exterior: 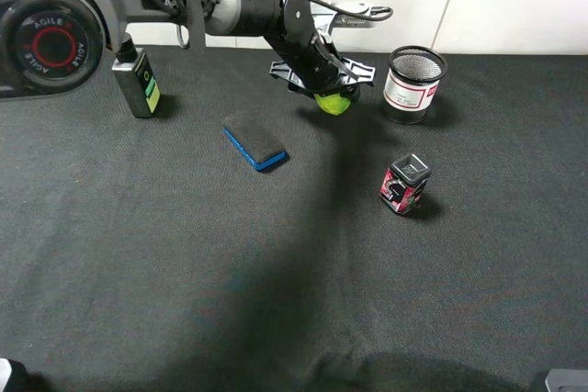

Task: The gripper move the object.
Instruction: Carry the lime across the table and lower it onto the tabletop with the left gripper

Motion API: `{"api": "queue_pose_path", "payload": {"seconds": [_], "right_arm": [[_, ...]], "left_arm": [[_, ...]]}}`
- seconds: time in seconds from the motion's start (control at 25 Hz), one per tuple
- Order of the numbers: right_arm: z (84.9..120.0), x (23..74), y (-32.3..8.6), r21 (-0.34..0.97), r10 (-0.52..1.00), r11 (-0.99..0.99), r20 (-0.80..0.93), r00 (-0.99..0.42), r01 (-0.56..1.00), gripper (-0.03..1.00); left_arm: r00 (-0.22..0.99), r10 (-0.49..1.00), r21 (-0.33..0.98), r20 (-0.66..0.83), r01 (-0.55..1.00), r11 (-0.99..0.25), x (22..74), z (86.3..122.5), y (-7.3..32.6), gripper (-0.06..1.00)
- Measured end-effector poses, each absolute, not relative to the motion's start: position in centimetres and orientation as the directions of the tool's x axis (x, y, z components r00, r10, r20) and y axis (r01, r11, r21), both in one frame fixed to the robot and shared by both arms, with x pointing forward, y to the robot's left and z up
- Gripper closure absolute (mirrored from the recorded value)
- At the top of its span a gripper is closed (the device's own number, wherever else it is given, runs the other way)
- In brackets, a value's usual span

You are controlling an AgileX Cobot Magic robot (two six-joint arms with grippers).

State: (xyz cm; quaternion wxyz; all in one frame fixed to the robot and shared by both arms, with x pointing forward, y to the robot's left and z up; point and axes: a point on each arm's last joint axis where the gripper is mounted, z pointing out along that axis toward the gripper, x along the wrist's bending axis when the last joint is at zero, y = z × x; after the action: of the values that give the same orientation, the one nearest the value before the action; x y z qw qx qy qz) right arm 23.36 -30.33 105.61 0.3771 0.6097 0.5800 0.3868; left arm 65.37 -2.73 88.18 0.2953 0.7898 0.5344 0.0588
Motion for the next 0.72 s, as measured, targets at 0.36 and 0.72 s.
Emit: {"api": "queue_pose_path", "payload": {"seconds": [0.36,0.72], "right_arm": [[105.61,23.36,-30.33,0.909,0.999,-0.043,0.034,0.028,0.416,0.27],[105.61,23.36,-30.33,0.909,0.999,-0.043,0.034,0.028,0.416,0.27]], "left_arm": [[0.424,0.878,0.524,-0.222,0.811,-0.26,65.23,88.15,-2.83,0.3],[0.422,0.883,0.468,-0.207,0.835,-0.29,64.78,87.82,-2.54,0.27]]}}
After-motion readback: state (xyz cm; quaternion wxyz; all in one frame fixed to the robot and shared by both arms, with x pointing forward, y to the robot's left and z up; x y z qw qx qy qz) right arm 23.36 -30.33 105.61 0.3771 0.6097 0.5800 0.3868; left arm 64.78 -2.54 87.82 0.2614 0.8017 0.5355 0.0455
